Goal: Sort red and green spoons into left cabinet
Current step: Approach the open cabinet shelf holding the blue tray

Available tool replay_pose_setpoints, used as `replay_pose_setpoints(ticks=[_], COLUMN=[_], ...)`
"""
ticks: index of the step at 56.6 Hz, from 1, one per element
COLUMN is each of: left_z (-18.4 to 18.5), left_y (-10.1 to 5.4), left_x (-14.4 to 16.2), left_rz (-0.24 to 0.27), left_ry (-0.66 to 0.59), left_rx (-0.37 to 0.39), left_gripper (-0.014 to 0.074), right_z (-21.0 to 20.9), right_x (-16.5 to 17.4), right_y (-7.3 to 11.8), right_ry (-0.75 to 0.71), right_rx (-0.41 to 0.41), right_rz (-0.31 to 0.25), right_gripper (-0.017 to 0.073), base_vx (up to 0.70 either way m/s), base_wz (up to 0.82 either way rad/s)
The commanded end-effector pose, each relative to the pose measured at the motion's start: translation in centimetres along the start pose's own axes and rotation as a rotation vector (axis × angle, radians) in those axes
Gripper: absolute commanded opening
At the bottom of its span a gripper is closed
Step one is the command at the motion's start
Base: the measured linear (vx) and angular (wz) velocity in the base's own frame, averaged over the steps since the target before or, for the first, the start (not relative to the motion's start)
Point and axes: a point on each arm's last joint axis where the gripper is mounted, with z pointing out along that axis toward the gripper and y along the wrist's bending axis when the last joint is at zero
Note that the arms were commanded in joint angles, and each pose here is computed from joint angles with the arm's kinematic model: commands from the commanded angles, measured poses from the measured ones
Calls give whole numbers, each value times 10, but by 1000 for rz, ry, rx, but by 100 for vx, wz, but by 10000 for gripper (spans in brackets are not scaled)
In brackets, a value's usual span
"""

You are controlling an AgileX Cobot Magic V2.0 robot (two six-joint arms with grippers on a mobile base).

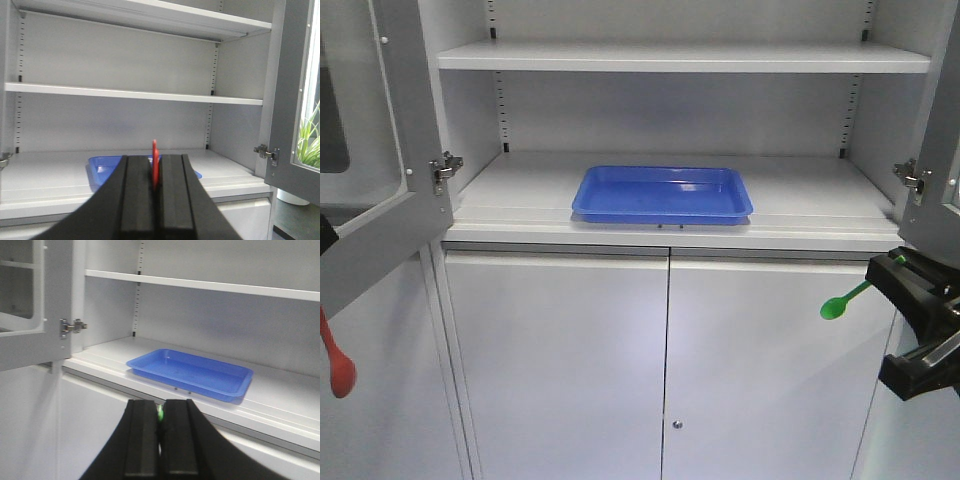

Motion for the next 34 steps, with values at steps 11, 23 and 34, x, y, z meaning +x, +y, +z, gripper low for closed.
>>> replay_pose_setpoints(ticks=[11, 23, 34], left_z=[0, 0, 0], left_y=[-5, -5, -5], left_x=[-16, -16, -16], left_rz=[-13, -13, -13], left_ry=[-98, -98, -98], left_rx=[39, 39, 39], left_gripper=[-6, -6, -6], right_z=[-2, -2, -2], right_x=[-17, -17, -17], right_y=[2, 2, 2], right_ry=[-87, -87, -87], right_rx=[-20, -20, -20], right_rz=[7, 7, 7], right_gripper=[-8, -8, -8], base_vx=[27, 32, 36], base_wz=[-16, -8, -1])
